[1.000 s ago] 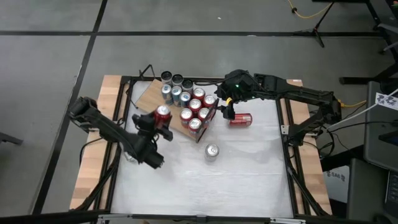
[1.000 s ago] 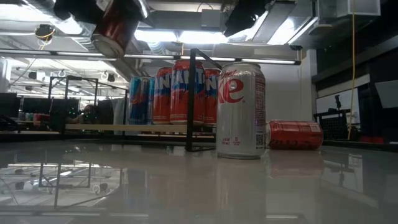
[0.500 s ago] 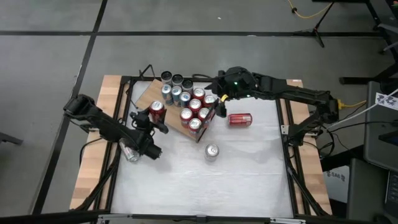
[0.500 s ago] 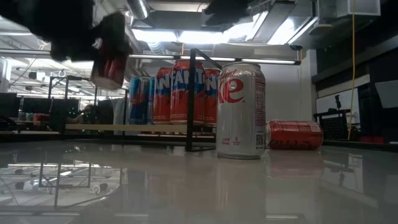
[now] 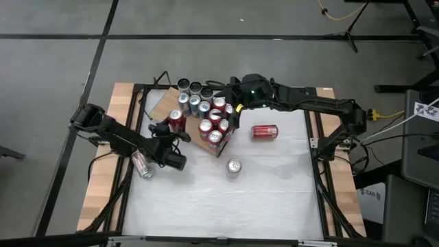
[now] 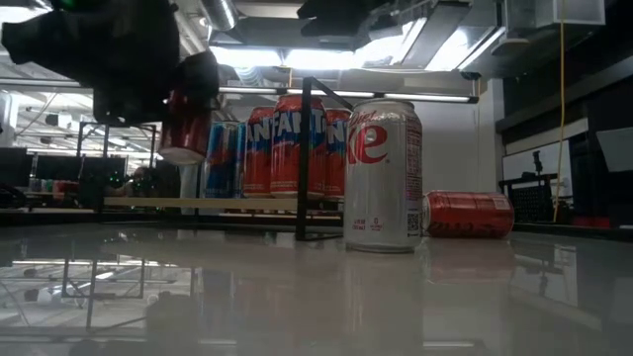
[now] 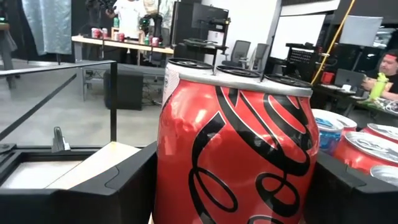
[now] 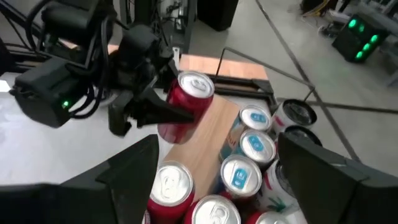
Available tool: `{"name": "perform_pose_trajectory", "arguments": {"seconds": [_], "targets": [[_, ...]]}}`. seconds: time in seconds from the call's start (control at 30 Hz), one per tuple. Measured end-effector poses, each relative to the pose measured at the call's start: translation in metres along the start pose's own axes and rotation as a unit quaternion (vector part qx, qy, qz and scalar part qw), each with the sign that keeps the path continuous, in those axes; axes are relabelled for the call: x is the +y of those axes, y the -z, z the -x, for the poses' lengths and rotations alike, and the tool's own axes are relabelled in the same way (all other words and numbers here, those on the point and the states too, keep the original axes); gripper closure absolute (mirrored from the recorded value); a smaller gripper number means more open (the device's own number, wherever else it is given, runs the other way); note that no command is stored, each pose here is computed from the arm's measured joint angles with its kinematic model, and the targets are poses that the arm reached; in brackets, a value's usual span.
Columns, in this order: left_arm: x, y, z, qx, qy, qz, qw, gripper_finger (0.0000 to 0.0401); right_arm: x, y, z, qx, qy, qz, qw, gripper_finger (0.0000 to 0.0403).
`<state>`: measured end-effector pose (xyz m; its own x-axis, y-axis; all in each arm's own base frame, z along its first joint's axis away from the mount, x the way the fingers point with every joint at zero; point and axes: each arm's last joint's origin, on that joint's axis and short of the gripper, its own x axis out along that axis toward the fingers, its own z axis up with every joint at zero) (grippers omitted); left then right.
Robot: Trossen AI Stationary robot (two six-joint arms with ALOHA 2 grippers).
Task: Pick and place cans onto a shelf
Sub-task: Put the bottom red/black soda can on the shelf
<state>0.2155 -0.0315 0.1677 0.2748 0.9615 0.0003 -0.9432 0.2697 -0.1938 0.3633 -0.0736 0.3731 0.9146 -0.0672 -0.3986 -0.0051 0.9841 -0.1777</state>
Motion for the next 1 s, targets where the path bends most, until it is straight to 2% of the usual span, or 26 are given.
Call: {"name": "perform_pose_trajectory", "arguments": {"seconds": [0.23,0.67,0.77,1.0], "targets": [[-0.009,0.001,-0.001,0.006,-0.002,-0.014,1.000,0.0113,0.000,0.000,-0.001,0.000,0.000,0.010,1.000,0.0084],[-0.015,0.005,0.010,0.081,0.033,-0.046,0.995,0.0113,0.001,0.003,-0.001,0.011,-0.003,0.026,1.000,0.0084],[-0.014,0.001,0.009,0.097,0.034,-0.045,0.994,0.0113,0.001,0.003,-0.001,0.011,-0.003,0.027,1.000,0.0084],[-0.003,-0.025,-0.010,0.145,0.023,-0.114,0.983,0.0113,0.000,0.002,-0.001,0.009,-0.002,0.030,1.000,0.0084]]}}
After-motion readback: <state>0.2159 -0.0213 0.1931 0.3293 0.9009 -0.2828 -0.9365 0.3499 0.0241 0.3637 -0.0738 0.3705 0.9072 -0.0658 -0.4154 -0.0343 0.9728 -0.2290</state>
